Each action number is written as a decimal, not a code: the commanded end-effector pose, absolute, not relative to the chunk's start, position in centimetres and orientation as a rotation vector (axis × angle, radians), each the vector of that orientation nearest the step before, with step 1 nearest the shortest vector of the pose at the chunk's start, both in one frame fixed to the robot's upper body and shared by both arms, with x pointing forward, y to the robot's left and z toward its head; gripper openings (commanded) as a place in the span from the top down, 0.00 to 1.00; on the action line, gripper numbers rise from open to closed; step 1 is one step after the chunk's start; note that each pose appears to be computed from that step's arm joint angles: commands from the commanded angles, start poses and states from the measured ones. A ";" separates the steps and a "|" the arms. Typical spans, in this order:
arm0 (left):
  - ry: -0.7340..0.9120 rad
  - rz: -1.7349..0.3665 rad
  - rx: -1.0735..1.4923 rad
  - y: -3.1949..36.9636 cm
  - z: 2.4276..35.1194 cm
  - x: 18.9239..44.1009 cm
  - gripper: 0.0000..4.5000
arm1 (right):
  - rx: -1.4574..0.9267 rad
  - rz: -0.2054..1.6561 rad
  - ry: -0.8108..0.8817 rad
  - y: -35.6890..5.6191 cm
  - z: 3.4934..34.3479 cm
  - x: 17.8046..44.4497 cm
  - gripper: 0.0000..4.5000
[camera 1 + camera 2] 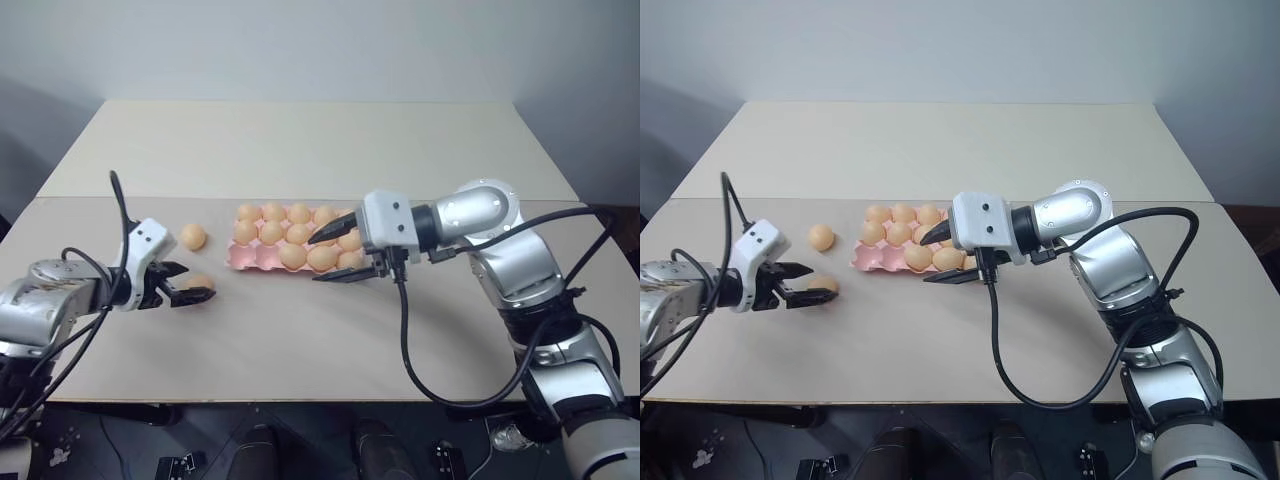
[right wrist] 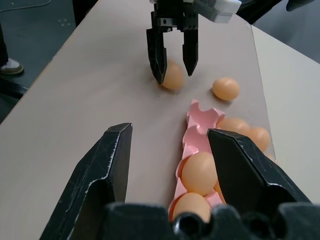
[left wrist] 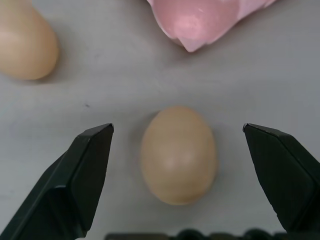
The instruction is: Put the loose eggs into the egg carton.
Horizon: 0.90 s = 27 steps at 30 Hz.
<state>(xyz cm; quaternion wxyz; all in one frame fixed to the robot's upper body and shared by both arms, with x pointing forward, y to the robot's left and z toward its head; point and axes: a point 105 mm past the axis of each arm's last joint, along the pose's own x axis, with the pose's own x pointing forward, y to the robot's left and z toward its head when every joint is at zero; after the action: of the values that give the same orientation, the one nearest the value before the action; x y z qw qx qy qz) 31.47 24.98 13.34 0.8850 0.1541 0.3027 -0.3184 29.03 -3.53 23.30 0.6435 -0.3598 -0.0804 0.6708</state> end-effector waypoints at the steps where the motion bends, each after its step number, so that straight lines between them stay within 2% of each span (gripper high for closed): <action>1: 0.602 -0.640 0.389 25.5 13.9 32.4 0.13 | -0.820 1.504 -0.247 -3.7 24.8 28.4 0.34; 7: 0.587 -0.642 0.391 25.7 14.0 32.9 0.56 | -0.786 1.479 -0.234 -3.9 25.0 28.4 0.34; 14: 0.544 -0.669 0.362 25.9 15.9 32.6 0.56 | -0.766 1.467 -0.218 -4.2 24.8 28.3 0.34; 20: 0.460 -0.714 0.363 25.7 20.0 32.2 0.56 | -0.755 1.464 -0.210 -4.2 24.5 28.3 0.34; 24: 0.379 -0.770 0.364 23.1 22.1 33.1 0.56 | -0.772 1.446 -0.198 -4.2 23.9 28.6 0.34; 27: 0.343 -0.846 0.355 20.1 22.3 34.2 0.56 | -0.778 1.421 -0.179 -4.5 23.5 28.9 0.34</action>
<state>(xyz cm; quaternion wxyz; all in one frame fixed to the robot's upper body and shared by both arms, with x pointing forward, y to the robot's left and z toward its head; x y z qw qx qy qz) 34.05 21.37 21.99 0.8895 0.1623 0.1733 -0.3904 29.11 -4.39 22.95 0.6848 -0.3369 -0.0656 0.6428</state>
